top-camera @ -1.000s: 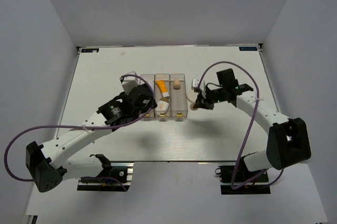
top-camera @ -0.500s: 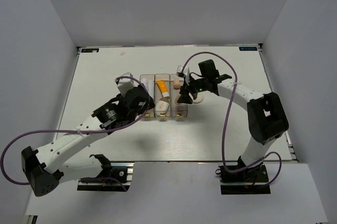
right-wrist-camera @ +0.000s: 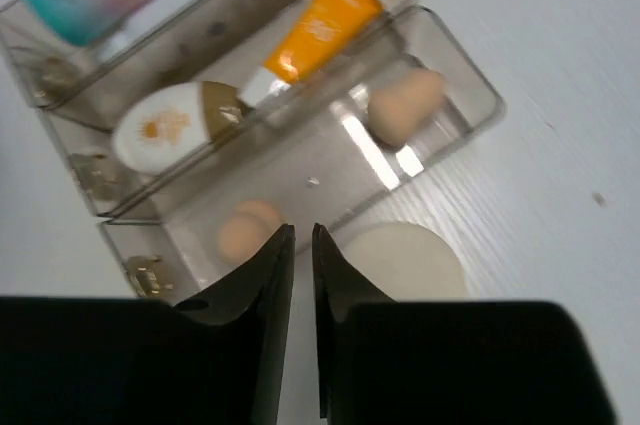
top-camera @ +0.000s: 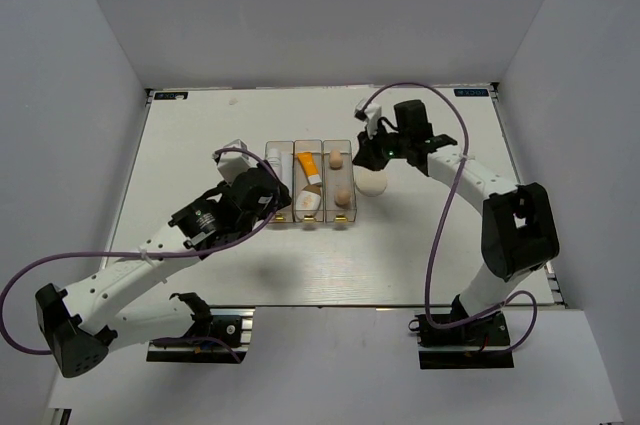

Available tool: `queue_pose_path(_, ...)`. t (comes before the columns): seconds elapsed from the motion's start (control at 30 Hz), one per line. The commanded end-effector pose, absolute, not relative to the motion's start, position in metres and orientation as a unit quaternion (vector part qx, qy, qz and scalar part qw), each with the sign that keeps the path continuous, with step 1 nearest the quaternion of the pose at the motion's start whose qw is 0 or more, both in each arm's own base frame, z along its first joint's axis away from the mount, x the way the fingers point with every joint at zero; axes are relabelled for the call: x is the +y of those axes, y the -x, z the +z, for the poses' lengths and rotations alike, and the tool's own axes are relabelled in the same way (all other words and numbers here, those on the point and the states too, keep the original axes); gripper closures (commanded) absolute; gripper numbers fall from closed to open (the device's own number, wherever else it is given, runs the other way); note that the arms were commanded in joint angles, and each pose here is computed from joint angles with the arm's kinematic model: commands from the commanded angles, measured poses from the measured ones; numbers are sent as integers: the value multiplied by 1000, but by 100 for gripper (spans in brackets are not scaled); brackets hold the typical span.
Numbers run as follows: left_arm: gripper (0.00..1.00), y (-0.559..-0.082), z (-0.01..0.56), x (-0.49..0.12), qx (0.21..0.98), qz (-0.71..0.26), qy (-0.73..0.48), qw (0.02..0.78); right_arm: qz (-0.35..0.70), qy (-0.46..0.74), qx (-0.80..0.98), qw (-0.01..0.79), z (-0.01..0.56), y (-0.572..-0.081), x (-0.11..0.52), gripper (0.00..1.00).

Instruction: Organize the makeup

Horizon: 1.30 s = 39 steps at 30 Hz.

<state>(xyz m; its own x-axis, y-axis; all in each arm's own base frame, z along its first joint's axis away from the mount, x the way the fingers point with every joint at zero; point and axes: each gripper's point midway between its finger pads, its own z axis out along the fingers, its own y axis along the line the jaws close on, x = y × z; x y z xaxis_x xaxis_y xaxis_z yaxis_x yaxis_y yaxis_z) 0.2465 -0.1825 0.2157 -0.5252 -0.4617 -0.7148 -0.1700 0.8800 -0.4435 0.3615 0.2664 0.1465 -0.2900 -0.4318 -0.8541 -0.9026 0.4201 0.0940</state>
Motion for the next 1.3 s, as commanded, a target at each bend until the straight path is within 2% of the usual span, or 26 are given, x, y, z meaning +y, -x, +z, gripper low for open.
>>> queue_pose_path(0.0, 24, -244, 217, -174, 852, -161, 197, 457, 236, 341, 799, 435, 161, -404, 223, 83)
queue_pose_path(0.03, 24, -244, 217, -174, 851, -162, 199, 457, 230, 325, 810, 432, 156, -409, 211, 93)
queue_pose_path(0.13, 24, -243, 217, -175, 850, -166, 200, 457, 229, 290, 838, 401, 137, -414, 189, 98)
queue_pose_path(0.17, 24, -244, 217, -175, 851, -165, 199, 457, 238, 286, 850, 373, 122, -409, 187, 97)
queue_pose_path(0.27, 24, -245, 218, -179, 853, -166, 196, 455, 257, 280, 865, 327, 97, -407, 182, 83)
queue_pose_path(0.3, 24, -246, 216, -180, 854, -164, 194, 454, 261, 276, 874, 303, 88, -402, 180, 73)
queue_pose_path(0.37, 24, -247, 218, -182, 854, -165, 194, 454, 267, 278, 878, 285, 76, -403, 181, 62)
queue_pose_path(0.43, 24, -248, 218, -182, 855, -163, 192, 453, 267, 280, 880, 276, 68, -403, 181, 58)
queue_pose_path(0.63, 24, -245, 220, -182, 855, -164, 191, 454, 253, 272, 895, 246, 40, -411, 175, 53)
queue_pose_path(0.9, 24, -246, 220, -182, 855, -162, 191, 454, 227, 269, 907, 230, 19, -411, 164, 55)
queue_pose_path(1.03, 24, -246, 220, -183, 855, -162, 190, 454, 228, 270, 909, 220, 11, -405, 162, 60)
queue_pose_path(1.1, 24, -247, 219, -183, 855, -162, 190, 454, 238, 272, 908, 212, 7, -401, 165, 73)
queue_pose_path(1.13, 24, -247, 220, -183, 855, -162, 190, 454, 250, 271, 905, 212, 10, -400, 168, 86)
queue_pose_path(1.2, 24, -246, 221, -182, 855, -161, 191, 454, 263, 272, 900, 218, 18, -401, 171, 99)
queue_pose_path(1.27, 24, -245, 221, -180, 855, -160, 192, 455, 270, 273, 894, 232, 30, -405, 172, 100)
